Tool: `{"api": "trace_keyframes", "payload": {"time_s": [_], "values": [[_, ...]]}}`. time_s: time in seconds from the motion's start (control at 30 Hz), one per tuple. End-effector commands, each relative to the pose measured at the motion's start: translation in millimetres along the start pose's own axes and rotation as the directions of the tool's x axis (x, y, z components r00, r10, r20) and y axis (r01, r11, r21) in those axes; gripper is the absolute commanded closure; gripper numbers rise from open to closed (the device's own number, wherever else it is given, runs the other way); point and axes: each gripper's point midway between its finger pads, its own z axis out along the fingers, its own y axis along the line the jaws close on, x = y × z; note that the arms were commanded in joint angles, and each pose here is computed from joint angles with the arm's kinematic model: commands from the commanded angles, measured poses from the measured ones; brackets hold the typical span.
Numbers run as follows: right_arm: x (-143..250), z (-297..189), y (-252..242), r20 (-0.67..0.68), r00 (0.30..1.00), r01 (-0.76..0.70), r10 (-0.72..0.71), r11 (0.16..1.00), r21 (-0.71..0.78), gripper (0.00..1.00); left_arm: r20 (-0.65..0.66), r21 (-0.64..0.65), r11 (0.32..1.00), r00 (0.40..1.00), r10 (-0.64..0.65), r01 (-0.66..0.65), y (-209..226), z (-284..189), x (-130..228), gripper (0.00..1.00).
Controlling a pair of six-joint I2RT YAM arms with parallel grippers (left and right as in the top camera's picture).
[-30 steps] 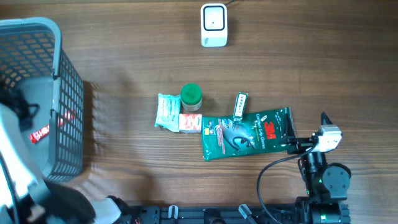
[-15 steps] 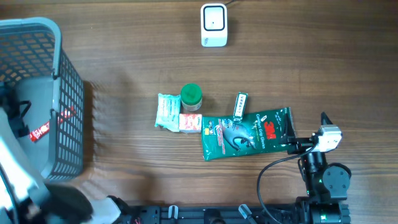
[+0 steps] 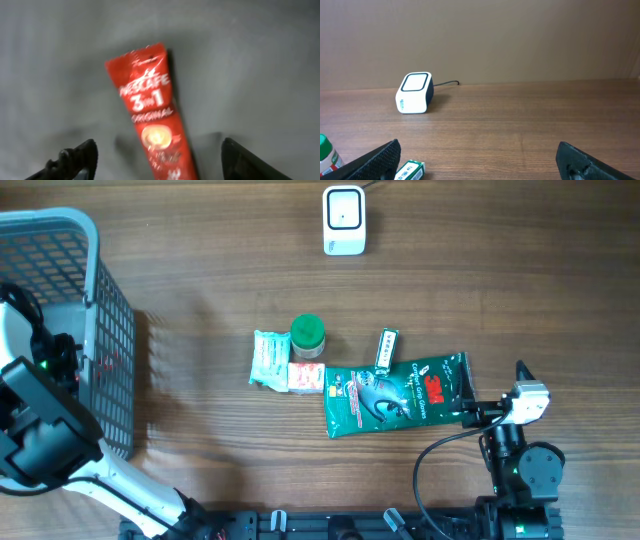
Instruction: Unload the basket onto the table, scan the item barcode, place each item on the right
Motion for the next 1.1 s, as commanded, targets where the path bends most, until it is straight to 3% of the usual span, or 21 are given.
{"api": "trace_keyframes", "payload": {"time_s": [0.0, 0.27, 0.3, 0.33, 0.37, 0.5, 0.73, 0.93, 1.07], "values": [[-1, 0, -1, 0.007, 1.000, 0.009, -0.009, 1.000, 0.009, 0.00, 0.081, -0.037, 0.999, 0.997, 0.000, 0.003, 4, 12, -11, 0.22], [-1, 0, -1, 0.007, 1.000, 0.009, -0.009, 1.000, 0.009, 0.00, 0.063, -0.043, 0.996, 0.994, 0.087, -0.084, 22, 64, 8, 0.55], [-1, 0, -1, 0.007, 1.000, 0.009, -0.009, 1.000, 0.009, 0.00, 0.057, -0.039, 0.992, 0.991, 0.123, -0.121, 25, 73, 12, 0.68], [-1, 0, -1, 0.007, 1.000, 0.009, -0.009, 1.000, 0.009, 0.00, 0.054, -0.044, 0.989, 0.988, 0.143, -0.140, 29, 79, 14, 0.88], [-1, 0, -1, 0.007, 1.000, 0.009, -0.009, 1.000, 0.009, 0.00, 0.050, -0.053, 0.988, 0.988, 0.146, -0.143, 33, 81, 16, 0.96], [-1, 0, -1, 0.007, 1.000, 0.009, -0.009, 1.000, 0.009, 0.00, 0.039, -0.025, 0.990, 0.990, 0.137, -0.136, 27, 60, 12, 0.96], [-1, 0, -1, 0.007, 1.000, 0.009, -0.009, 1.000, 0.009, 0.00, 0.120, 0.238, 0.968, 0.992, 0.048, -0.075, -5, -88, -31, 0.96], [-1, 0, -1, 0.007, 1.000, 0.009, -0.009, 1.000, 0.009, 0.00, 0.197, 0.434, 0.900, 0.979, -0.046, -0.045, 21, -196, -58, 0.96], [-1, 0, -1, 0.007, 1.000, 0.009, -0.009, 1.000, 0.009, 0.00, 0.140, 0.576, 0.816, 0.990, -0.034, -0.053, 47, -247, -37, 0.96]]}}
